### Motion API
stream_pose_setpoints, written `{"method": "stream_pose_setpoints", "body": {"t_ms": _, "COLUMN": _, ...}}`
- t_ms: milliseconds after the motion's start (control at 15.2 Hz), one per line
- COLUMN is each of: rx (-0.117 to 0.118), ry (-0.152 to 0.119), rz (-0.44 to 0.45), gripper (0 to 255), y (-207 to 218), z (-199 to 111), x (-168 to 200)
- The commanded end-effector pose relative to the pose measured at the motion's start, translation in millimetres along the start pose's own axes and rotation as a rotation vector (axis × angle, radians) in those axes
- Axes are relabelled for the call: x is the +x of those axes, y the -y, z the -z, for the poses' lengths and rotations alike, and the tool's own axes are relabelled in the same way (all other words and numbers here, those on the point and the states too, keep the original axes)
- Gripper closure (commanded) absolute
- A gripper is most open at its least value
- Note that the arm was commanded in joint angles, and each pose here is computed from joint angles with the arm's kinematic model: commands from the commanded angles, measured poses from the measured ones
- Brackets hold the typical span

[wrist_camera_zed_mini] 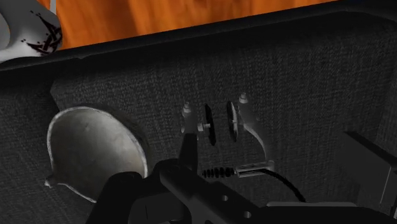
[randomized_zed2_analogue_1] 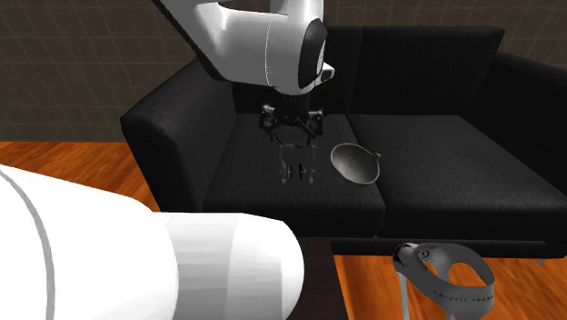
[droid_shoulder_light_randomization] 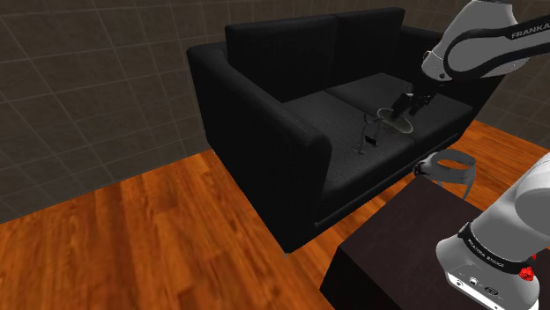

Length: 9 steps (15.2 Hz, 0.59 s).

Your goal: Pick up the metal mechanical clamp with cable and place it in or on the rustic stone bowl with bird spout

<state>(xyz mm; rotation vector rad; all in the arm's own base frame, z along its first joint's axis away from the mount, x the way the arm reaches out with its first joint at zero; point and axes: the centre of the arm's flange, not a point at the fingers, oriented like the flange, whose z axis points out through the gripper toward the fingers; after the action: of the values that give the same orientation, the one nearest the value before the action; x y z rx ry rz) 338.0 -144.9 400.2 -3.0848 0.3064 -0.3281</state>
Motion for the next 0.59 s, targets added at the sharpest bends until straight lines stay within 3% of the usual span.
{"method": "stream_pose_setpoints", "body": {"t_ms": 0, "rx": 0.010, "ry": -0.018, "rz": -0.007, "gripper": 0, "y": -11.1, "z": -24.8, "x": 2.9}}
{"method": "stream_pose_setpoints", "body": {"t_ms": 528, "rx": 0.057, "ry": -0.072, "rz": -0.034, "gripper": 0, "y": -54.4, "z": -121.3, "x": 19.5}}
